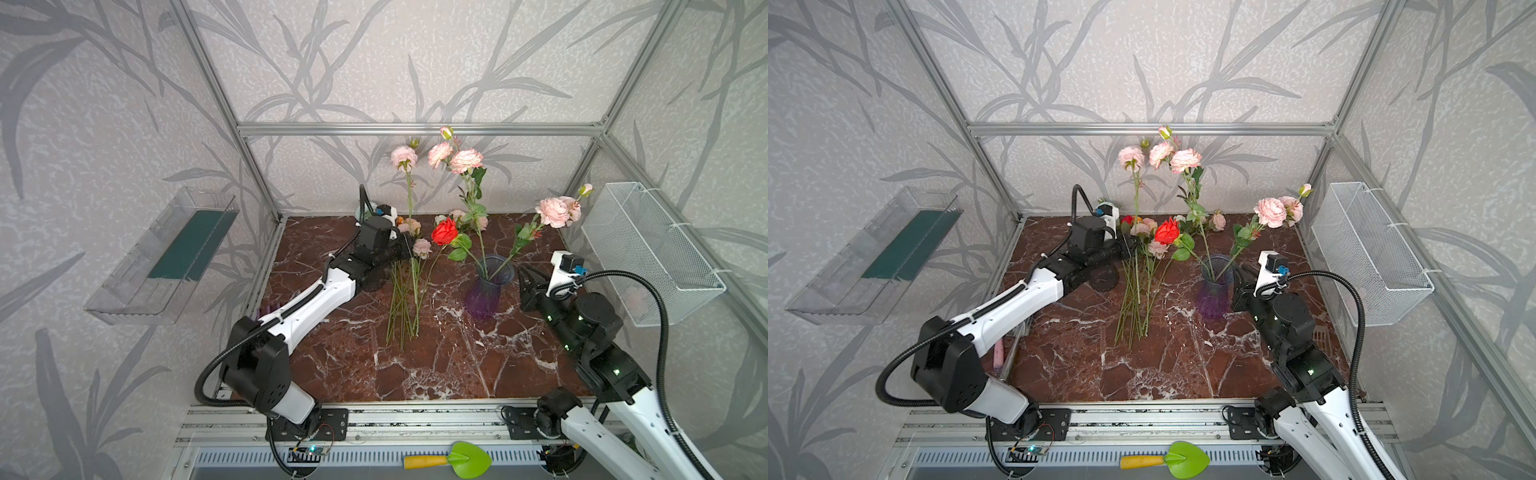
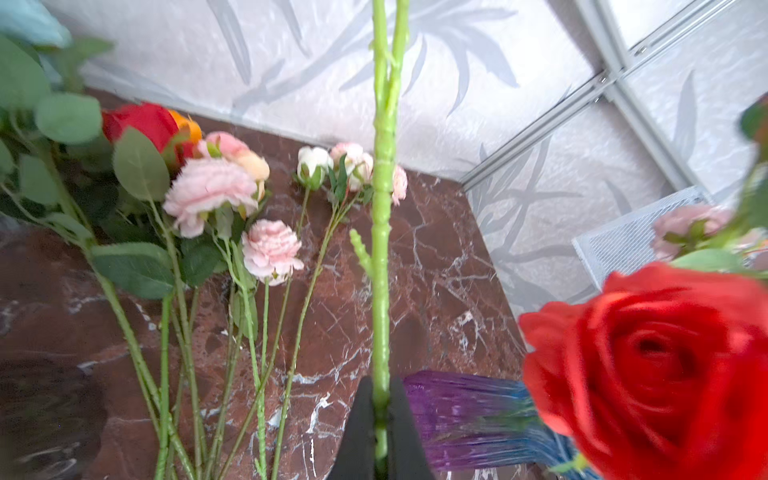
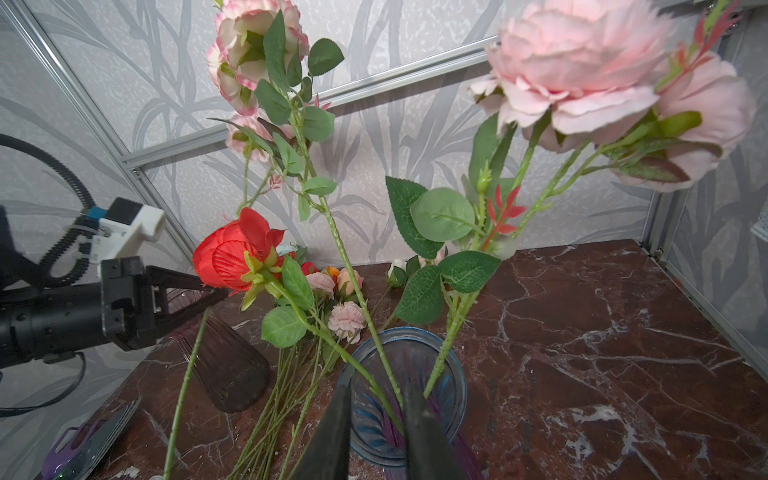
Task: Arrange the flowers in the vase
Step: 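Lift the pink rose upward with the left gripper while the right gripper approaches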
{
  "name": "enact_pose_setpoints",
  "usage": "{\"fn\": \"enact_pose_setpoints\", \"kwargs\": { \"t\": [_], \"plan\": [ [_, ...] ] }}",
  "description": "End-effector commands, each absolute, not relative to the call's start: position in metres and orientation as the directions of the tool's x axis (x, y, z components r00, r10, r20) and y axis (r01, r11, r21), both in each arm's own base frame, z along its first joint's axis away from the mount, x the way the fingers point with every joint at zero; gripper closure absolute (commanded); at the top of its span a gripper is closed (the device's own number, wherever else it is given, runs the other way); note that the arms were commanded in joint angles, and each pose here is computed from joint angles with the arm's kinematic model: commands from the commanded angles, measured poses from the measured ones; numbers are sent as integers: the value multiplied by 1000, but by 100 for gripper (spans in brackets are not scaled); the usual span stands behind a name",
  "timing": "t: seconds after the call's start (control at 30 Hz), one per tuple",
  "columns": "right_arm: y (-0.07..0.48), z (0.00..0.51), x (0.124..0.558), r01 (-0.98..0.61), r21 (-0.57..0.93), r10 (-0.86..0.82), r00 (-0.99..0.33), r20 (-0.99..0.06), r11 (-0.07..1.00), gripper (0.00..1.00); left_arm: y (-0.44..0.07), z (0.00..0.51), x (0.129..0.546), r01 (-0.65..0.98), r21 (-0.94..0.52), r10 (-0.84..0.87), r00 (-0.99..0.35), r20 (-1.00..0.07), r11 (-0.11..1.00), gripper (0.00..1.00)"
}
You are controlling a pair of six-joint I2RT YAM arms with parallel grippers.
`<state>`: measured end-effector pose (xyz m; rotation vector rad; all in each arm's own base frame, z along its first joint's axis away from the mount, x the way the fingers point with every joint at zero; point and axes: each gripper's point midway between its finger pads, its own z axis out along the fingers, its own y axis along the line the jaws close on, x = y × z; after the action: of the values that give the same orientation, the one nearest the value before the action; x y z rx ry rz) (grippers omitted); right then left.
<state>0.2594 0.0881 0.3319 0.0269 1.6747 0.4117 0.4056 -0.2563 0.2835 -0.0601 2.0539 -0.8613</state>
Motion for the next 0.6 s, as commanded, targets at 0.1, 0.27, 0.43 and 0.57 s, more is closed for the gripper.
{"fn": "enact_pose_setpoints", "kwargs": {
  "t": [0.1, 0.27, 0.43, 0.57],
  "plan": [
    [97, 358, 255, -286, 296, 271, -126, -954, 911, 75, -222, 336, 384, 332, -462, -294, -448, -844, 822, 100],
    [117, 377, 248, -412, 282, 258, -112, -959, 866, 59, -195, 378, 361, 383, -361, -284, -243, -927, 850, 100],
    [149, 403, 242, -569, 303, 274, -137, -952, 765, 49, -220, 407, 320, 625, -312, -272, -162, -949, 716, 100],
    [180, 426, 239, -688, 353, 313, -189, -931, 634, 48, -248, 410, 283, 768, -277, -267, -143, -953, 577, 100]
  ]
}}
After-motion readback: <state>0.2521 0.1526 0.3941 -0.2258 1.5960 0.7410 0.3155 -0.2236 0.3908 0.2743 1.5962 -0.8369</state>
